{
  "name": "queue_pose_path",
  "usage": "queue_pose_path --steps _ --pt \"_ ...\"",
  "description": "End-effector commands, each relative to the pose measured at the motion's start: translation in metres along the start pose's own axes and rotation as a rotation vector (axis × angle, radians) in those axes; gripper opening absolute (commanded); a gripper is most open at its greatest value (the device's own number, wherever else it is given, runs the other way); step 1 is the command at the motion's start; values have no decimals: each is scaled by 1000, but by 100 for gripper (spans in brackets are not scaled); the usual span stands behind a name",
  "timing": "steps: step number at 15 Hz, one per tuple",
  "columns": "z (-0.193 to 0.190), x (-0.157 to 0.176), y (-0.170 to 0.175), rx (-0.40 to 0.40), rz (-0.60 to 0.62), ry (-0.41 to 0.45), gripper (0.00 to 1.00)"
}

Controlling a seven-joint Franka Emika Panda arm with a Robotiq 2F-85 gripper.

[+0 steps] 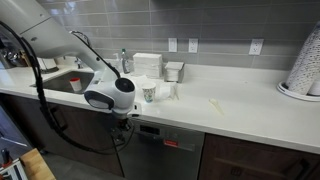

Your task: Push the button on the dishwasher

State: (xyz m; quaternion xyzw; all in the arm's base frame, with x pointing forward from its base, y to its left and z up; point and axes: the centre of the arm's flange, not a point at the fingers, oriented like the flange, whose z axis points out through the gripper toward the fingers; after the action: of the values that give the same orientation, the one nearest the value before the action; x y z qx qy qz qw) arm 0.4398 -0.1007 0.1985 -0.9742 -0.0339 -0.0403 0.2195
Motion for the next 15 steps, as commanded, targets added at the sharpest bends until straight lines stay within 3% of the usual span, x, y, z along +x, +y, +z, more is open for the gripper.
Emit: queue_pose_path --steps 1,15 --pt "24 17 7 9 14 0 0" --pt "43 37 8 43 26 53 0"
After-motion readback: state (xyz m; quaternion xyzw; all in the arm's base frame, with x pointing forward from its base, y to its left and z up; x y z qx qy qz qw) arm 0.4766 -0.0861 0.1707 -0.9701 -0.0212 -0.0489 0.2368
